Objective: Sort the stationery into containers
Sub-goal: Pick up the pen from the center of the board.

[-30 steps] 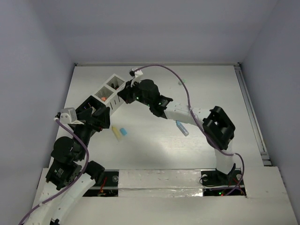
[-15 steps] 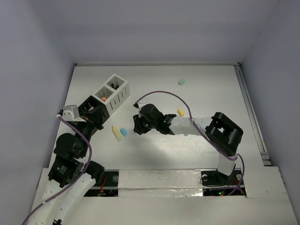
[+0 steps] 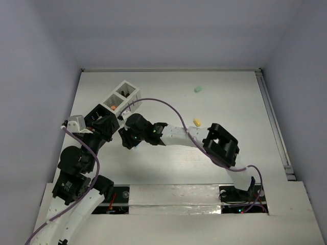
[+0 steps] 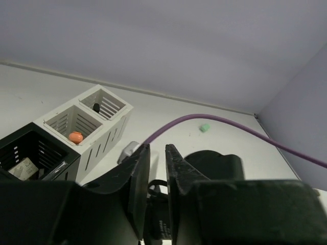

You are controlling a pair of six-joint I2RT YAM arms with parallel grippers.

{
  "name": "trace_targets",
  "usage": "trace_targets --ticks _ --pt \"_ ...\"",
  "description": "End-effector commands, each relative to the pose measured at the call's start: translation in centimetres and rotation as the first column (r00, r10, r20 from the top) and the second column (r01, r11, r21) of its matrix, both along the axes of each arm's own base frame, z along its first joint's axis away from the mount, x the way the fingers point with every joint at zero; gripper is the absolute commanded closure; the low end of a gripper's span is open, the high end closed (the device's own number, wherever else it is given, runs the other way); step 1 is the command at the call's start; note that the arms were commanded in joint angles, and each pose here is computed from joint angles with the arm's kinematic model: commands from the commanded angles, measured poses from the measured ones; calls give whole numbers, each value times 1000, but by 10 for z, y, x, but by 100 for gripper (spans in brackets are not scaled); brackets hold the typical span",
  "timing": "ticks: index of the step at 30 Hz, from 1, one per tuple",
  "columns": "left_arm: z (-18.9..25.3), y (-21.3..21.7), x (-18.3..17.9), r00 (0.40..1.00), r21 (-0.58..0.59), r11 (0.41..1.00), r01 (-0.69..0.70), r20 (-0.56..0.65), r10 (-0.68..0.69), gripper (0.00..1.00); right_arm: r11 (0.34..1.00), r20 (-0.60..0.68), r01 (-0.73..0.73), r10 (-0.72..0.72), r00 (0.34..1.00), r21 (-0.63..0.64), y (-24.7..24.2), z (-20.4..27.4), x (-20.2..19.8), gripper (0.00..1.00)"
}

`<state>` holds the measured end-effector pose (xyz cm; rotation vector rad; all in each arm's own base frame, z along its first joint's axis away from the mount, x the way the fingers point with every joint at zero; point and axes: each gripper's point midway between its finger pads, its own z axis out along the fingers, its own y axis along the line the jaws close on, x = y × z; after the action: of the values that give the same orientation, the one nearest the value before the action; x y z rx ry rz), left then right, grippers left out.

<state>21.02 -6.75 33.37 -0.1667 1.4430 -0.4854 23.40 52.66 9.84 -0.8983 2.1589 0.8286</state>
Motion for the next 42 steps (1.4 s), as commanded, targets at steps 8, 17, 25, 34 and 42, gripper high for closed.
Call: trace_targets --ticks 8,17,25,34,42 --pt "18 -1 -8 997 -28 999 30 74 -28 81 990 59 31 -23 998 -140 22 -20 35 53" --pt "21 -1 -11 995 -34 999 38 88 -35 80 979 32 31 -25 999 -200 23 -45 36 53" --pt "20 0 -10 996 -32 999 30 84 -27 83 963 32 33 -25 999 -269 19 -65 29 62" --pt "17 -3 -6 997 -34 999 35 66 -33 84 953 107 127 -101 989 -276 9 -57 39 89" --pt "8 -12 -1 998 -64 996 63 24 -62 88 994 85 107 -109 990 28 18 26 33 96"
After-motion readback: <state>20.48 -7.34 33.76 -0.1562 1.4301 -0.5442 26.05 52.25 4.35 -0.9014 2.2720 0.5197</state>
